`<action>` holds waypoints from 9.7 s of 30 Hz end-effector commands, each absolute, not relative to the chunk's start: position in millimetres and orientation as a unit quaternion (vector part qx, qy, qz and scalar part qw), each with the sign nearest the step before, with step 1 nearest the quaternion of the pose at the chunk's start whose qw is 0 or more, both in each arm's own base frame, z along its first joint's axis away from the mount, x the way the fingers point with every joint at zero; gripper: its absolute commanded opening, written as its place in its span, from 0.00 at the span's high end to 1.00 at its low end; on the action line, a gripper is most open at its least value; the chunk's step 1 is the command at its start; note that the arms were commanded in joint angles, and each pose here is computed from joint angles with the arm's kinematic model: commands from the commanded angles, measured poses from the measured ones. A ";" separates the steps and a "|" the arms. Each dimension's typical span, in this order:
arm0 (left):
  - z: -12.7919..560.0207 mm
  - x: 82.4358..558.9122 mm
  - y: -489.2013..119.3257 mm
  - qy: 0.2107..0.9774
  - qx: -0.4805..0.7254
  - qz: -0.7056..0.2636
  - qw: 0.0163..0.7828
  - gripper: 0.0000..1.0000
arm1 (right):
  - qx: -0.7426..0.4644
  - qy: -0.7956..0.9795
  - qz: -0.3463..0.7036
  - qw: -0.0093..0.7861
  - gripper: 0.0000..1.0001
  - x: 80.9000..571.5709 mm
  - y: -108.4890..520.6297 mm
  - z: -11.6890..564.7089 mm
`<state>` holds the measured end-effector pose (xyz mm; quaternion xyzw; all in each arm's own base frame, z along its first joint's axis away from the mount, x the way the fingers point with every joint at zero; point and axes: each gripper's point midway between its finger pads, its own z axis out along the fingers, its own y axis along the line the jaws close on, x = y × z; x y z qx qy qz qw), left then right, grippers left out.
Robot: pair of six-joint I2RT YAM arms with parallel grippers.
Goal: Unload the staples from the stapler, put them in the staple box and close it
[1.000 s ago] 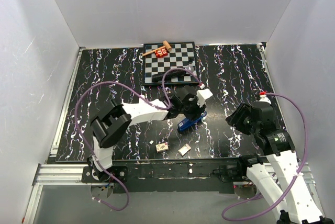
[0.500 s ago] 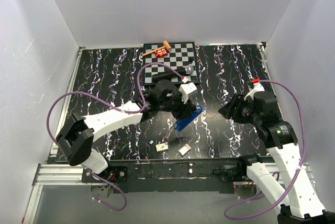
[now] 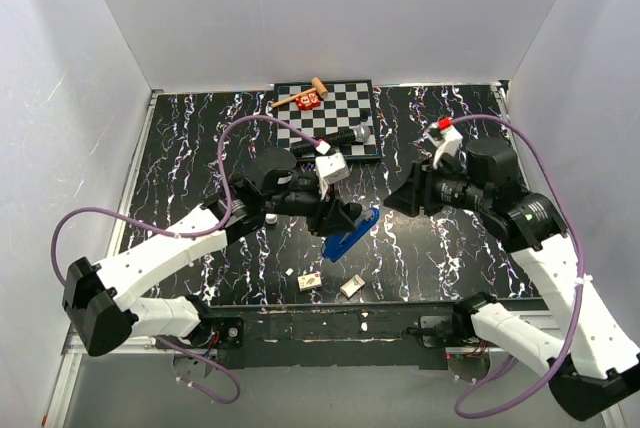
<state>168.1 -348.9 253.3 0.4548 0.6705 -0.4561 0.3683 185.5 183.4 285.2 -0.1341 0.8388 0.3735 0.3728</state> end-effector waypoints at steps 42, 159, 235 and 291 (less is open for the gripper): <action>310.2 106.6 -313.7 0.613 0.463 -0.549 0.328 1.00 | -0.493 0.702 0.437 0.271 0.46 84.1 281.9 324.0; 341.5 168.2 -311.6 0.655 0.357 -0.482 0.459 1.00 | -0.262 0.789 0.342 0.438 0.99 174.4 286.2 318.5; 322.2 330.4 -295.9 0.727 0.043 -0.302 0.616 1.00 | -0.152 0.797 0.453 0.371 0.99 219.4 345.8 168.0; 404.1 262.2 -213.5 0.688 0.055 -0.307 0.655 1.00 | -0.166 0.811 0.358 0.432 0.99 211.2 280.6 216.8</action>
